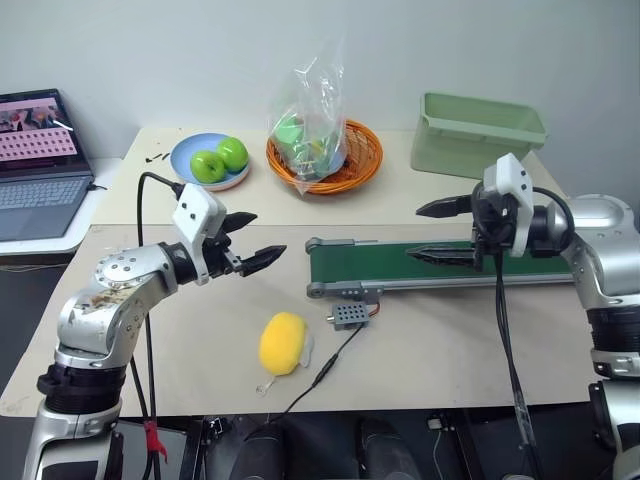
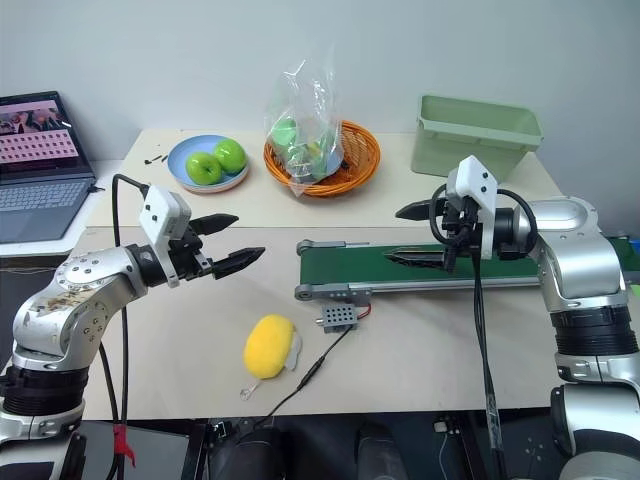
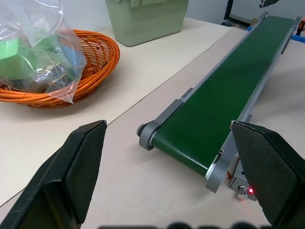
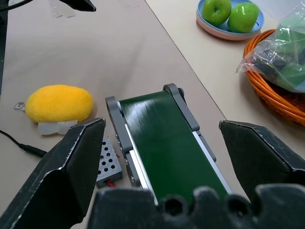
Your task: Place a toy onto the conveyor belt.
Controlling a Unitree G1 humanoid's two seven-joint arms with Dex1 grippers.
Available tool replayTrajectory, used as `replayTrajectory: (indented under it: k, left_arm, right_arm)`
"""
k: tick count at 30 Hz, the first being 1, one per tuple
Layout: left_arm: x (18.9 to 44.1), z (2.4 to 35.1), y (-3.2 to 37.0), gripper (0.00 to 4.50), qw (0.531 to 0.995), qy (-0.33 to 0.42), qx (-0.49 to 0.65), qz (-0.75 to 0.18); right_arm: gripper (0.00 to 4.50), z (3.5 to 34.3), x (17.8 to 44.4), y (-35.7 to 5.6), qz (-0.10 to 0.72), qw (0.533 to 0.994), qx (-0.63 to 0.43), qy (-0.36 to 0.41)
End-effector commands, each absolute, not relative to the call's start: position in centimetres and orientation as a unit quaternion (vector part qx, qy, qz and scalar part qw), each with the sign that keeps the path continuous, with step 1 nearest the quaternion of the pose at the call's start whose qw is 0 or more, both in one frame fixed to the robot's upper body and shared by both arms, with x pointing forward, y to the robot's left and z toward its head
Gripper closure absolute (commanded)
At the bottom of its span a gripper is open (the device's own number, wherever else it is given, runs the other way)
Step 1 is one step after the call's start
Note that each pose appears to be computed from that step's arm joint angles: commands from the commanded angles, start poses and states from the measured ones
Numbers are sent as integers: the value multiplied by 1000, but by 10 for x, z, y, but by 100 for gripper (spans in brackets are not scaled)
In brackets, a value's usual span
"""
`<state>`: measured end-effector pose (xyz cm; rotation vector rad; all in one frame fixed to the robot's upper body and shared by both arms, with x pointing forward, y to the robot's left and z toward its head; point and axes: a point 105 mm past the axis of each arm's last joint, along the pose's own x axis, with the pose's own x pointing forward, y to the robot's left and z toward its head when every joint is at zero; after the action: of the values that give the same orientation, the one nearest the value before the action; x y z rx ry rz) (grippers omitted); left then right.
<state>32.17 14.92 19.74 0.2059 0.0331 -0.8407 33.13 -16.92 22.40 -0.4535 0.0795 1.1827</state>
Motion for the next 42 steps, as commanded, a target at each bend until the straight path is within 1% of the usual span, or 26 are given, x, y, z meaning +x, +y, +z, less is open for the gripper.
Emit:
replayTrajectory:
  k: [1, 4, 9, 12, 14, 17, 20, 21, 23, 25, 28, 30, 34, 37, 40, 42]
  left_arm:
    - [314, 206, 144, 6, 898, 7, 110, -426]
    - [311, 209, 145, 6, 896, 2, 96, -434]
    - [308, 205, 150, 6, 897, 18, 86, -433]
    - [301, 200, 155, 6, 898, 29, 76, -432]
    - [297, 199, 159, 6, 898, 34, 84, -431]
    - [298, 202, 167, 6, 906, 18, 116, -408]
    - [288, 192, 169, 6, 902, 55, 92, -419]
    - [284, 189, 170, 6, 901, 65, 73, -422]
    - [281, 188, 174, 6, 903, 85, -63, -416]
    - [274, 179, 180, 6, 885, 123, -175, -413]
    - [261, 163, 186, 6, 861, 168, -260, -403]
    - [260, 158, 189, 6, 847, 183, -318, -386]
    - [239, 122, 184, 6, 808, 287, -363, -365]
    - [240, 111, 187, 6, 793, 303, -408, -334]
    - [236, 94, 183, 6, 798, 347, -380, -314]
    - [239, 88, 180, 6, 793, 355, -393, -302]
  right_arm:
    - [0, 242, 331, -171, 546, 805, -233, 7]
    - [0, 243, 331, -173, 542, 806, -237, 7]
    - [0, 243, 333, -173, 542, 806, -238, 8]
    - [0, 245, 330, -171, 549, 801, -238, 7]
    - [0, 244, 328, -172, 555, 796, -239, 12]
    - [0, 241, 326, -173, 562, 792, -237, 20]
    - [0, 237, 325, -173, 570, 786, -237, 27]
    - [0, 237, 325, -172, 571, 785, -238, 28]
    - [0, 235, 327, -171, 571, 785, -238, 28]
    - [0, 233, 328, -170, 570, 786, -238, 29]
    - [0, 231, 327, -172, 570, 787, -236, 32]
    - [0, 230, 326, -172, 570, 787, -235, 34]
    - [0, 226, 324, -174, 567, 787, -238, 37]
    - [0, 225, 325, -176, 562, 791, -240, 41]
    - [0, 225, 325, -177, 556, 795, -240, 41]
    - [0, 225, 325, -178, 551, 799, -239, 39]
